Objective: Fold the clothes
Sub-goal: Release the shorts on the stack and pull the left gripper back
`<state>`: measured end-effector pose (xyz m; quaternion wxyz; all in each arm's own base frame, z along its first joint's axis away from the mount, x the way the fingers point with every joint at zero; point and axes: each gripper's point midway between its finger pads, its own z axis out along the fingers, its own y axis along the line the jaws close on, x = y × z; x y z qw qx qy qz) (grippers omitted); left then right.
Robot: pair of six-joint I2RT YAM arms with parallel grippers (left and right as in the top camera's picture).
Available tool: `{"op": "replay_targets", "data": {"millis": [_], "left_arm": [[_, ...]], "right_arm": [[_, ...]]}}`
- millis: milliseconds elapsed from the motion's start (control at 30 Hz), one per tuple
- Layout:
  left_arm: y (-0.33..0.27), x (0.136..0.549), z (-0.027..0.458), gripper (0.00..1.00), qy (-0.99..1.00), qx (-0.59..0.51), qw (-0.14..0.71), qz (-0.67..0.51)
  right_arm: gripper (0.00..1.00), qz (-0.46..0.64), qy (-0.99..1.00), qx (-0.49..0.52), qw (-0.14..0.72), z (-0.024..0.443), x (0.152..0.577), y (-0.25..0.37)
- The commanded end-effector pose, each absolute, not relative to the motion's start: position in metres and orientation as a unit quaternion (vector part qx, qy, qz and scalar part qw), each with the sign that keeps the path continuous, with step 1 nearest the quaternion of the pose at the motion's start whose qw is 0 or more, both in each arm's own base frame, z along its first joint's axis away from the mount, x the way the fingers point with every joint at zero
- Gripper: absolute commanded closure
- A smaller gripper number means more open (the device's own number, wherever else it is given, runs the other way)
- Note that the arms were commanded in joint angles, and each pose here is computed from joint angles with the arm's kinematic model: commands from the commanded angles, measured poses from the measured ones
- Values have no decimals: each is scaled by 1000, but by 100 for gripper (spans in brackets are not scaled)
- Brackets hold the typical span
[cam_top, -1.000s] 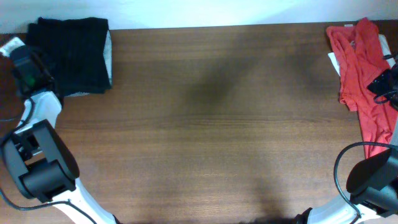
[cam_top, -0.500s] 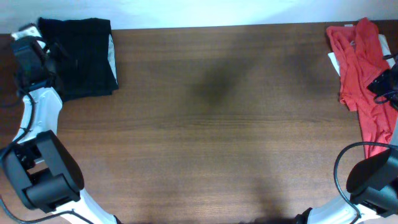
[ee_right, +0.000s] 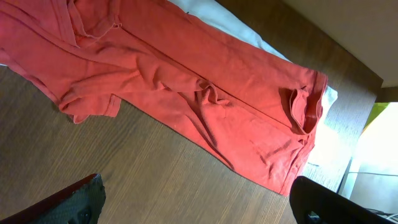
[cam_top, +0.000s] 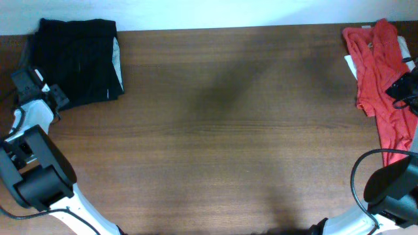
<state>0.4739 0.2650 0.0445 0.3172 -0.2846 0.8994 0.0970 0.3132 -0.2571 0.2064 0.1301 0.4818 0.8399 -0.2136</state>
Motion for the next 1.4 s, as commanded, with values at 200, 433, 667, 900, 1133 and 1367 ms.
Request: {"op": "replay_targets", "data": {"millis": [200,433,667,900,1133,1367], "left_arm": [[221,506,250,50,808,-234,541,4],[161,555,231,1,808,-175,561,-35],[179,598,97,1,836,-108,526,117],[163,578,99,1,874,-87,477,42],[120,477,384,1,761,-120,637,-8],[36,303,405,1,826,-96,547,-95]], "right_arm": [[1,-222,832,488,141,216,310,-259],[2,-222,832,488,141,216,310,-259],[2,-222,832,488,141,216,310,-259],[2,-222,832,488,141,216,310,-259],[2,-222,832,488,141,216,310,-259],[2,-222,832,488,141,216,310,-259]]}}
